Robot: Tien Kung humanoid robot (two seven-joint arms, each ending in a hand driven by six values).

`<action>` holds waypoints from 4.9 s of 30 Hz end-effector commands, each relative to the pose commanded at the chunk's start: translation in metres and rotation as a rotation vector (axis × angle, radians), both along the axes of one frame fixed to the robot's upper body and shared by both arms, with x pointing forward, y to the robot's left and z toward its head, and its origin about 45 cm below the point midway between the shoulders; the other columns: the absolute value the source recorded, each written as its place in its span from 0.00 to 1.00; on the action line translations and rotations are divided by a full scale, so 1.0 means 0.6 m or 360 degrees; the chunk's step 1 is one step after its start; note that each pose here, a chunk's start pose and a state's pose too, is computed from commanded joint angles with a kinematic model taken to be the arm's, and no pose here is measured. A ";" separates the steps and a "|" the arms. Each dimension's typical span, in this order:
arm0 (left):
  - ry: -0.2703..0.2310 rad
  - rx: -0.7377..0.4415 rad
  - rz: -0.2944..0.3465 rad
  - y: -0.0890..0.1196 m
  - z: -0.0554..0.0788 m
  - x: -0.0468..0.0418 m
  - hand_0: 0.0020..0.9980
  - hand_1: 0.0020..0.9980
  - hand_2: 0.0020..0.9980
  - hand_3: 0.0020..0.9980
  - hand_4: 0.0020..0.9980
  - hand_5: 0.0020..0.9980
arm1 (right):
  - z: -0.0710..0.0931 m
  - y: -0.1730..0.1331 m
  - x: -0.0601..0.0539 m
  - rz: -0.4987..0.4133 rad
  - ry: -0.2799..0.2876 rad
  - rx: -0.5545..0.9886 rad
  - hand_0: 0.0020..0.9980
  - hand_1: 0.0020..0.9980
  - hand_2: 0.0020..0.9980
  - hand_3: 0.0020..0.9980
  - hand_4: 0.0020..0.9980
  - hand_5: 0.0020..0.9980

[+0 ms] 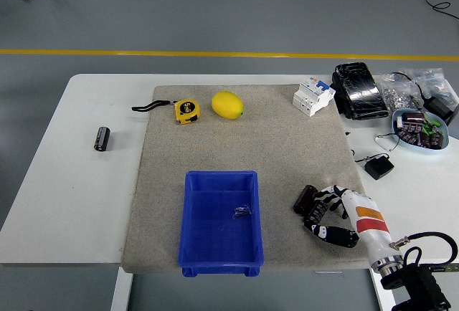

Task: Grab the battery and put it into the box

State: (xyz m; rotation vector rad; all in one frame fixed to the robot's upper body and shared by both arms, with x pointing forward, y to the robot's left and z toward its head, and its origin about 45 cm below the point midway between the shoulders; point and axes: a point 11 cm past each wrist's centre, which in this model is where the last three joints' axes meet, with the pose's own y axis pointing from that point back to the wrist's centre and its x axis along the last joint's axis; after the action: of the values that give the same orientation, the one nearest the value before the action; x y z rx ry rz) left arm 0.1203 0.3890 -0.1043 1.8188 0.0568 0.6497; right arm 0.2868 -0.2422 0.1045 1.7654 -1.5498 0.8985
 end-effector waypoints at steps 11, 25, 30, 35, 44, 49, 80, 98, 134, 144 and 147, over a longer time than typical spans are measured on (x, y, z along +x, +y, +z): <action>0.0002 0.0000 -0.0002 0.001 0.000 0.001 0.69 0.65 0.69 0.61 0.62 0.65 | 0.014 0.003 0.001 -0.0012 -0.0040 0.0044 0.20 0.35 0.46 0.53 0.98 0.23; 0.0001 -0.0002 -0.0001 0.002 0.001 0.002 0.69 0.65 0.69 0.61 0.62 0.65 | 0.072 0.060 -0.009 0.0149 -0.0173 0.0140 0.19 0.35 0.45 0.52 0.97 0.22; 0.0005 0.0001 -0.0004 0.004 0.001 0.001 0.69 0.65 0.69 0.61 0.62 0.65 | 0.113 0.121 -0.015 0.0321 -0.0236 0.0238 0.19 0.35 0.45 0.52 0.97 0.22; 0.0013 0.0000 -0.0005 0.005 0.001 0.000 0.69 0.64 0.69 0.61 0.62 0.65 | 0.134 0.193 -0.033 0.0542 -0.0241 0.0312 0.19 0.34 0.45 0.52 0.95 0.21; 0.0030 0.0000 0.0004 0.011 0.001 -0.006 0.69 0.64 0.69 0.61 0.62 0.65 | 0.114 0.269 -0.031 0.0686 -0.0100 0.0202 0.27 0.40 0.51 0.83 1.00 0.30; 0.0031 0.0007 0.0008 0.016 0.002 -0.008 0.69 0.64 0.69 0.61 0.62 0.65 | 0.125 0.284 -0.017 0.0714 -0.0089 0.0165 0.28 0.42 0.56 0.88 1.00 0.34; 0.0010 -0.0004 0.0004 0.012 0.004 0.003 0.69 0.64 0.68 0.61 0.62 0.65 | 0.139 0.099 0.100 0.0265 -0.0244 -0.0162 0.45 0.54 0.64 0.89 1.00 0.39; 0.0014 -0.0040 -0.0011 0.000 0.000 0.003 0.69 0.65 0.68 0.61 0.62 0.65 | 0.061 0.046 0.082 0.0192 -0.0118 -0.0355 0.48 0.60 0.68 0.88 1.00 0.38; 0.0018 -0.0036 -0.0032 -0.004 0.000 0.006 0.69 0.66 0.69 0.61 0.62 0.66 | 0.024 0.038 0.059 0.0224 -0.0071 -0.0352 0.41 0.57 0.66 0.82 1.00 0.35; 0.0029 -0.0041 -0.0039 -0.005 -0.001 0.003 0.69 0.66 0.69 0.61 0.62 0.66 | 0.012 0.029 0.056 0.0212 -0.0041 -0.0361 0.39 0.56 0.65 0.81 1.00 0.36; 0.0032 -0.0042 -0.0041 -0.005 -0.001 0.002 0.69 0.66 0.69 0.61 0.62 0.66 | 0.011 0.029 0.055 0.0213 -0.0039 -0.0360 0.36 0.55 0.64 0.80 1.00 0.36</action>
State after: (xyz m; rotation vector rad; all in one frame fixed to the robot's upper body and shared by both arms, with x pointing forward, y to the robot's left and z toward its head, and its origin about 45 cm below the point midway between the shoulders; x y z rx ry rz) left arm 0.1215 0.3862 -0.1048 1.7981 0.0552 0.6103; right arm 0.3198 -0.2246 0.1113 1.7143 -1.3000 1.1181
